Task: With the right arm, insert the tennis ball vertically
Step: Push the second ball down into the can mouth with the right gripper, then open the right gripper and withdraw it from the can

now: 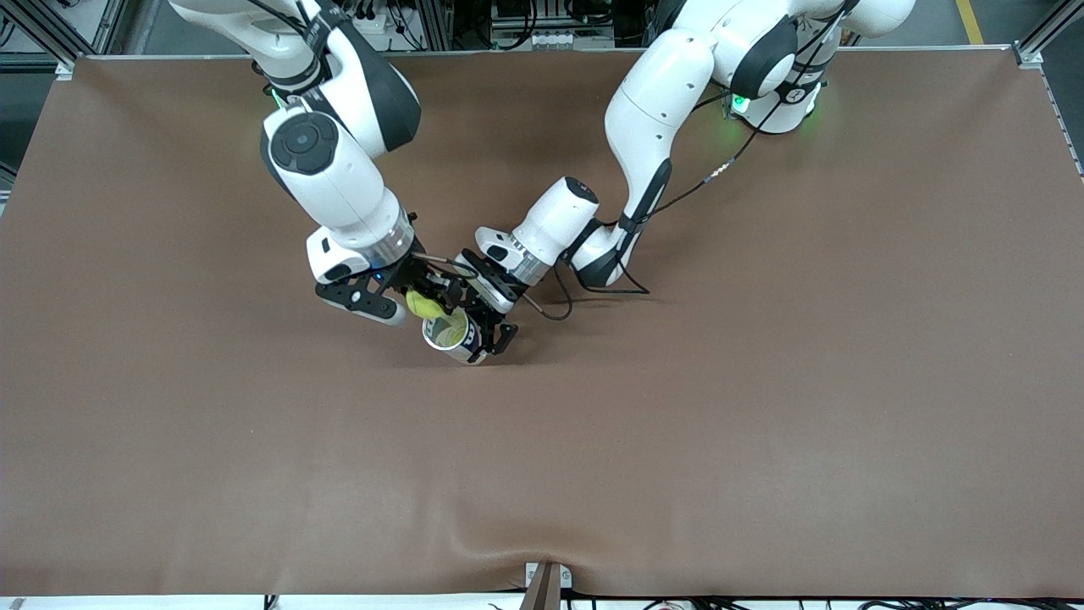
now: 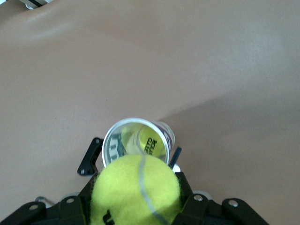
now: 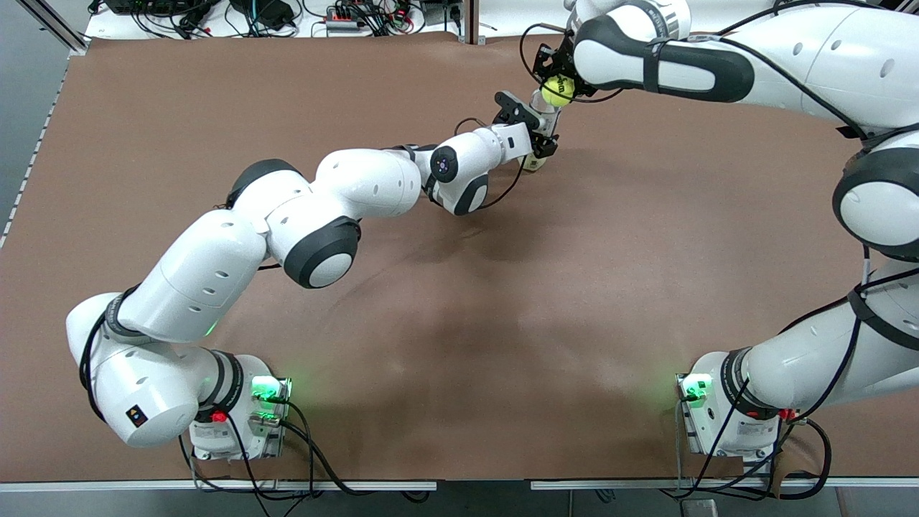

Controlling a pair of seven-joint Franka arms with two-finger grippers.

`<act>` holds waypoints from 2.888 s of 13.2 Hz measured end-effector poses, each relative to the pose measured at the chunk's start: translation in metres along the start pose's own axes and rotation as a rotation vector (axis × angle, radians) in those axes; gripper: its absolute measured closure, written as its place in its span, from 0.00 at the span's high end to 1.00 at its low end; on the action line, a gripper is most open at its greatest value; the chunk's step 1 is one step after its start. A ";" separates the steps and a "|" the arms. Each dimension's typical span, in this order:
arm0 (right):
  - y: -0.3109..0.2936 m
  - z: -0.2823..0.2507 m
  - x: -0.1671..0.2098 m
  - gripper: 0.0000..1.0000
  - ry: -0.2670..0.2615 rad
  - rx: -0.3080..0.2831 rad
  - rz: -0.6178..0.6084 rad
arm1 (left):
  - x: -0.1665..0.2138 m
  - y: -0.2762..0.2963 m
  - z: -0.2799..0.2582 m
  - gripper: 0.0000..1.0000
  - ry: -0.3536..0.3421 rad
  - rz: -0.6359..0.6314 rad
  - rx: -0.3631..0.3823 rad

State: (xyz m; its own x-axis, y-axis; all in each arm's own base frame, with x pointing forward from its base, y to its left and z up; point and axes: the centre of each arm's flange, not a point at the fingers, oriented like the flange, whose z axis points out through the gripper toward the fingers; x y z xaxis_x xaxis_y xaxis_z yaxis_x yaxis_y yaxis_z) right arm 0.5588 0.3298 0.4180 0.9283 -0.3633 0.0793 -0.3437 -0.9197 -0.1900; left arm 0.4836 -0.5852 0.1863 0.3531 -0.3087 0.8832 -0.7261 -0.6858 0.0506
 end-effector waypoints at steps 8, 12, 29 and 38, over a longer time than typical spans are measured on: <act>-0.007 0.024 -0.003 0.67 -0.001 0.019 -0.017 | -0.008 -0.001 0.001 1.00 -0.031 -0.003 0.001; -0.007 0.025 -0.003 0.67 -0.001 0.019 -0.017 | -0.009 -0.002 0.001 0.99 -0.033 -0.004 0.003; 0.069 -0.124 0.043 1.00 -0.034 -0.096 -0.176 | -0.012 -0.004 0.002 1.00 -0.062 -0.010 0.003; 0.244 -0.243 0.110 1.00 -0.164 -0.148 -0.497 | -0.002 -0.007 -0.007 1.00 -0.197 -0.015 0.000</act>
State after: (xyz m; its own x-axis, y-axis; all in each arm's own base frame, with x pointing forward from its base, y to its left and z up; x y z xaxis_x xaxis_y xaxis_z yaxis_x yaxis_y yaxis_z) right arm 0.5425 0.0296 0.6178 0.9900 0.1377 -0.0315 0.1368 -0.9902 -0.0273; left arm 0.4839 -0.5749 0.1877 0.4728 -0.4211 0.7741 -0.7195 -0.6916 0.0633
